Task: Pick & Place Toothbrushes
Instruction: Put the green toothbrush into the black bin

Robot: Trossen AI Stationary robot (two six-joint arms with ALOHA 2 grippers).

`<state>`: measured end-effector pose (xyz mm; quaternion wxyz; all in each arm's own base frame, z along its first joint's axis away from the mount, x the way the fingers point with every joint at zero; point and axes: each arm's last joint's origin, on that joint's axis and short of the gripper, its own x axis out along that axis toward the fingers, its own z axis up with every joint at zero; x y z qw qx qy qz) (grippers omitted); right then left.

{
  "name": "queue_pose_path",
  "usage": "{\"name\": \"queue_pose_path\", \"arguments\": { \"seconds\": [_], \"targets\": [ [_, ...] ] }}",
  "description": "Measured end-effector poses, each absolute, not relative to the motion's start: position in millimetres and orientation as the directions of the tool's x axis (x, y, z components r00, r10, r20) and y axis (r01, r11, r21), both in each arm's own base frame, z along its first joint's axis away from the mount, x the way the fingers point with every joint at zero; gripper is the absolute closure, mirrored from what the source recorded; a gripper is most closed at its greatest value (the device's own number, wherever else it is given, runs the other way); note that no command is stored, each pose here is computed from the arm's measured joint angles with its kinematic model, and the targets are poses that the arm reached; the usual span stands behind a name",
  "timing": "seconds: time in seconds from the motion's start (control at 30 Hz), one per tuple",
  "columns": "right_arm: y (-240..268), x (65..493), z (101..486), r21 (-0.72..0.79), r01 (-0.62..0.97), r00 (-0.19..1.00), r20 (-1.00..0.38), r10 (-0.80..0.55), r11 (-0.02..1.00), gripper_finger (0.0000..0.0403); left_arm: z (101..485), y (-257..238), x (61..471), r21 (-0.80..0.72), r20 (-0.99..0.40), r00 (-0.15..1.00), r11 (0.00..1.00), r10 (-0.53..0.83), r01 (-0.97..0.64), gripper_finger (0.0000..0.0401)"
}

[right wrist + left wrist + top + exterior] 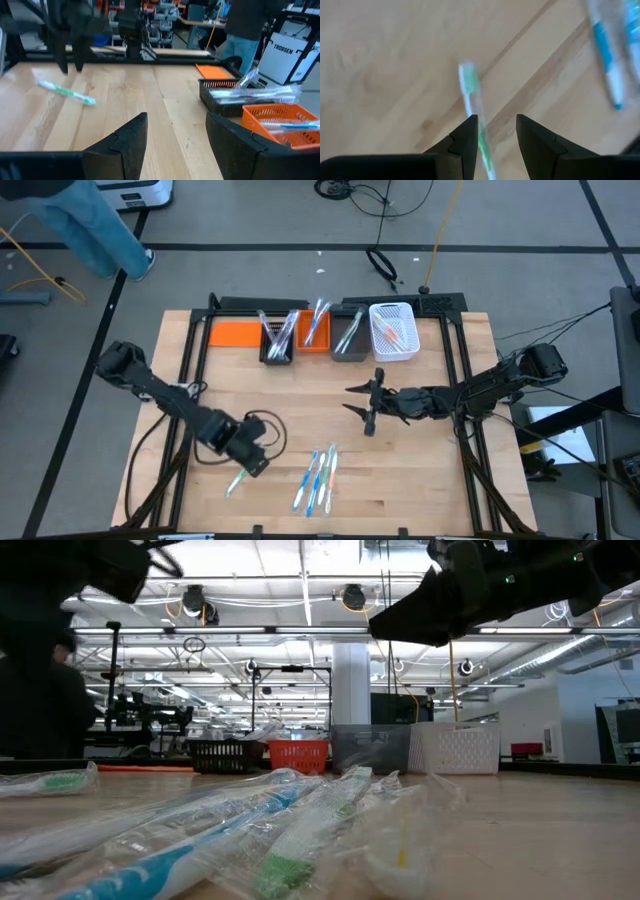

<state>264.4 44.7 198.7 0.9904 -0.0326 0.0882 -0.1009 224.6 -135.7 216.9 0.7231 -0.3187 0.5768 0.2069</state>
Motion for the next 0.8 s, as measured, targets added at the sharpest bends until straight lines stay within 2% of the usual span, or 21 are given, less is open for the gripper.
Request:
{"name": "queue_pose_path", "arguments": {
  "seconds": [0.1,0.33,0.6,0.8],
  "targets": [
    [45,265,202,-0.07,0.196,0.969,-0.136,-0.204,0.978,0.0206,209,-144,216,-0.208,-0.969,0.239,0.699,-0.054,-0.684,0.027],
    [45,266,208,-0.053,0.201,0.976,-0.078,-0.204,0.978,0.0206,187,-159,208,-0.322,-0.938,0.319,0.668,-0.132,-0.671,0.027],
    [45,266,208,-0.052,0.201,0.976,-0.075,-0.205,0.978,0.0207,168,-157,194,-0.291,-0.956,0.253,0.612,-0.15,-0.735,0.027],
    [45,266,208,-0.052,0.201,0.976,-0.076,-0.205,0.978,0.0207,162,-158,193,-0.322,-0.946,0.278,0.593,-0.167,-0.738,0.027]
  ]
}}
